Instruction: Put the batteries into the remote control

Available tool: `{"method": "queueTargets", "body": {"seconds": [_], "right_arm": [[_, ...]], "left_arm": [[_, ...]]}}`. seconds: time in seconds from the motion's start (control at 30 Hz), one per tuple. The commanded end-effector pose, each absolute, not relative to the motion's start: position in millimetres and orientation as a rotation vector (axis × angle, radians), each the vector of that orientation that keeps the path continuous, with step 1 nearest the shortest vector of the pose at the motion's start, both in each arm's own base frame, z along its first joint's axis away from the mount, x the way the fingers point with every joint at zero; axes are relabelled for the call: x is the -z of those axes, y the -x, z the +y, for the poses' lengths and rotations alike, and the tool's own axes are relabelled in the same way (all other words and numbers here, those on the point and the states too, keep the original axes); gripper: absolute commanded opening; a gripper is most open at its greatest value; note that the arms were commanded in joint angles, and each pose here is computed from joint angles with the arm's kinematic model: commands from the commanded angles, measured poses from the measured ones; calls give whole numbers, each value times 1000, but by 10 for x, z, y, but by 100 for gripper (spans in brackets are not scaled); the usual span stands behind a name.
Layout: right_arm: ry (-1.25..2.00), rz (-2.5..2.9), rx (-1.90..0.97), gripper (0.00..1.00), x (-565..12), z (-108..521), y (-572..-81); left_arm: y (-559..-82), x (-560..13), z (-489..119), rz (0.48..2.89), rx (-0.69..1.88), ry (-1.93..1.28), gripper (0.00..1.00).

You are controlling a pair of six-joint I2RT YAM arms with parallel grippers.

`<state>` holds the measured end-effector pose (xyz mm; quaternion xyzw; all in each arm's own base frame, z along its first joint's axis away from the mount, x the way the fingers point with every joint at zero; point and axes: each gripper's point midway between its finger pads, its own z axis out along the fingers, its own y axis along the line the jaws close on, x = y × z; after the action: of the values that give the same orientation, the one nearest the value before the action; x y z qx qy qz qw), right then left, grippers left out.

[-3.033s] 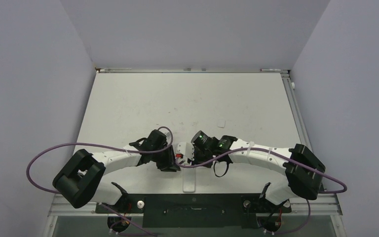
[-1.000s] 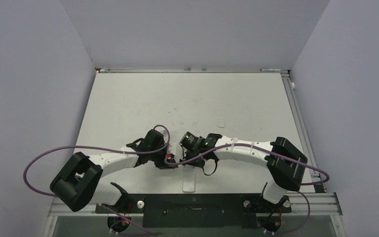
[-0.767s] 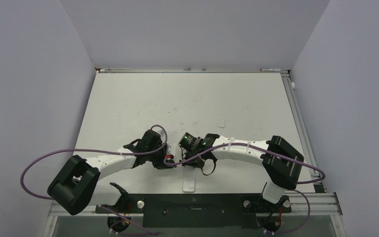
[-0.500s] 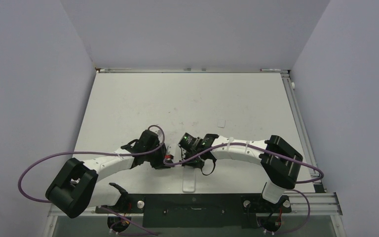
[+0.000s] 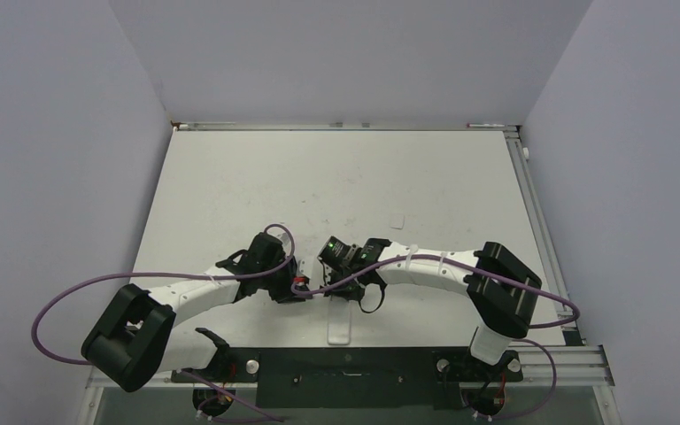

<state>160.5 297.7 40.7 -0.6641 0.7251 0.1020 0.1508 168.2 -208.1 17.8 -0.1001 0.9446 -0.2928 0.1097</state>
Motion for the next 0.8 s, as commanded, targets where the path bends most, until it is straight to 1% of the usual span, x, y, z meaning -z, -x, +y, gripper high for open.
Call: {"method": "queueTargets", "body": {"seconds": [0.0, 0.77], "right_arm": [[1911, 2054, -306, 10, -463, 3094, -1638], [1891, 2059, -319, 17, -465, 3153, -1655]], "left_arm": [[-1606, -47, -1954, 2814, 784, 290, 27], [-1588, -35, -1961, 2815, 797, 297, 27]]}}
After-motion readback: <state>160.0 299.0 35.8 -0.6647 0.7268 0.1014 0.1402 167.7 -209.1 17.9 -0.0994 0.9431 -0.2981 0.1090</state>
